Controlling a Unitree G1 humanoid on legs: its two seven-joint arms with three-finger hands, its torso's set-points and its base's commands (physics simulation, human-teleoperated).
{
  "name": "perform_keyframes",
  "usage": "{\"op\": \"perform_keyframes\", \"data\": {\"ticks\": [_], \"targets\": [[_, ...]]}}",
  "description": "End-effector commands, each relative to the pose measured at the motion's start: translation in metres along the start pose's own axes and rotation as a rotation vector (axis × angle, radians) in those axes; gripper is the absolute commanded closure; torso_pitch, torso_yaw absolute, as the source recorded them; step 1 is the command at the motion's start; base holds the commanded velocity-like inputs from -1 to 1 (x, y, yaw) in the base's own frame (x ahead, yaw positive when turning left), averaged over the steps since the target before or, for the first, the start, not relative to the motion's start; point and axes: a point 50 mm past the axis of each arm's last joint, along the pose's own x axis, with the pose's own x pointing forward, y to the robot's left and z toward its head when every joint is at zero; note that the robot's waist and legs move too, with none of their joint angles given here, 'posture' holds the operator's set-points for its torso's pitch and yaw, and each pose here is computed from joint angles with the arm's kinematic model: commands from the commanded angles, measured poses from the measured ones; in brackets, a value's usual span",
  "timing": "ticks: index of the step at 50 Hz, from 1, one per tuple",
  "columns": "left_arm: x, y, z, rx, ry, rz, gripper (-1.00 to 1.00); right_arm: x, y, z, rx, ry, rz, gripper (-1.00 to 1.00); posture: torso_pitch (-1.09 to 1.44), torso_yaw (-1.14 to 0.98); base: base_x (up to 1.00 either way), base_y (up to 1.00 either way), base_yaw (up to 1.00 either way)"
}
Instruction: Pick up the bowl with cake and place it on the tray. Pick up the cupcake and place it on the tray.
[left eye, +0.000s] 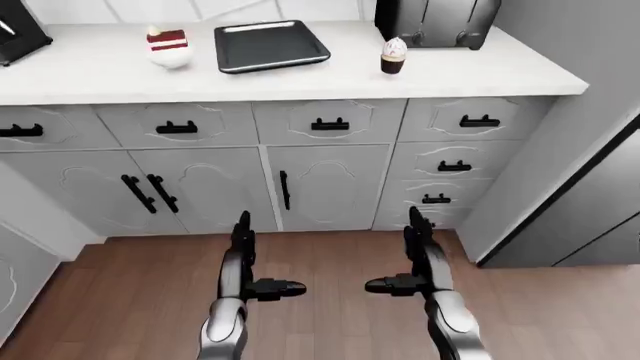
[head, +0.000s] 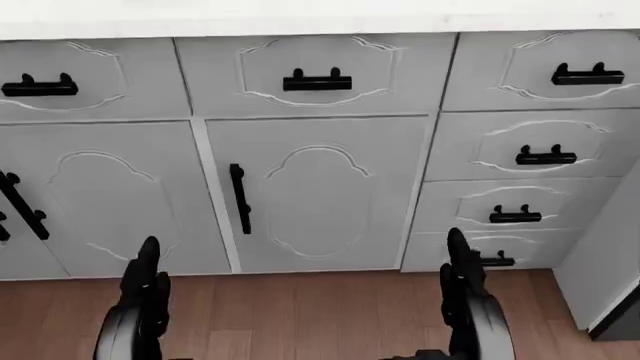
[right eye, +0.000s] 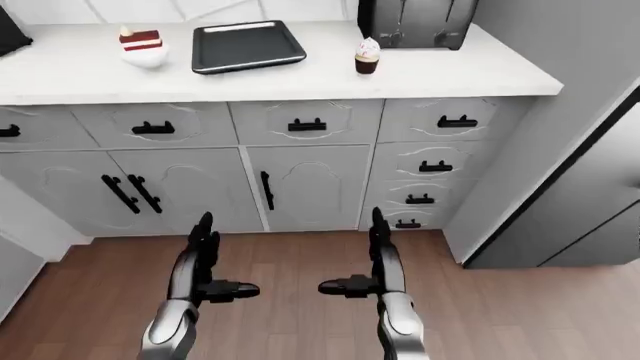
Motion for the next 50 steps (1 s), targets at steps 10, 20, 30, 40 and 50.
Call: {"op": "perform_keyframes", "data": {"ticks": [10, 20, 30, 40, 50], "targets": [[-0.009, -0.005, 0.059, 0.022, -0.225, -0.017, -1.0, 0.001, 0.006, 0.043, -0.024, -0.171, 0.011, -1.0, 0.0, 0.0, 0.0, 0.0, 0.0], [-0.015, -0.006, 0.102, 0.035, -0.278, -0.023, -1.0, 0.003, 0.013, 0.078, -0.056, -0.224, 0.024, -1.0, 0.0, 0.0, 0.0, 0.0, 0.0], [-0.025, -0.008, 0.164, 0.056, -0.373, -0.036, -1.0, -0.012, 0.018, 0.132, -0.053, -0.313, 0.019, -1.0, 0.0, 0.0, 0.0, 0.0, 0.0], [-0.032, -0.007, 0.18, 0.062, -0.411, -0.044, -1.0, -0.017, 0.021, 0.145, -0.037, -0.347, 0.038, -1.0, 0.0, 0.0, 0.17, 0.0, 0.0], [-0.035, -0.003, 0.18, 0.047, -0.411, -0.034, -1.0, -0.02, 0.017, 0.145, -0.047, -0.348, 0.035, -1.0, 0.0, 0.0, 0.33, 0.0, 0.0]]}}
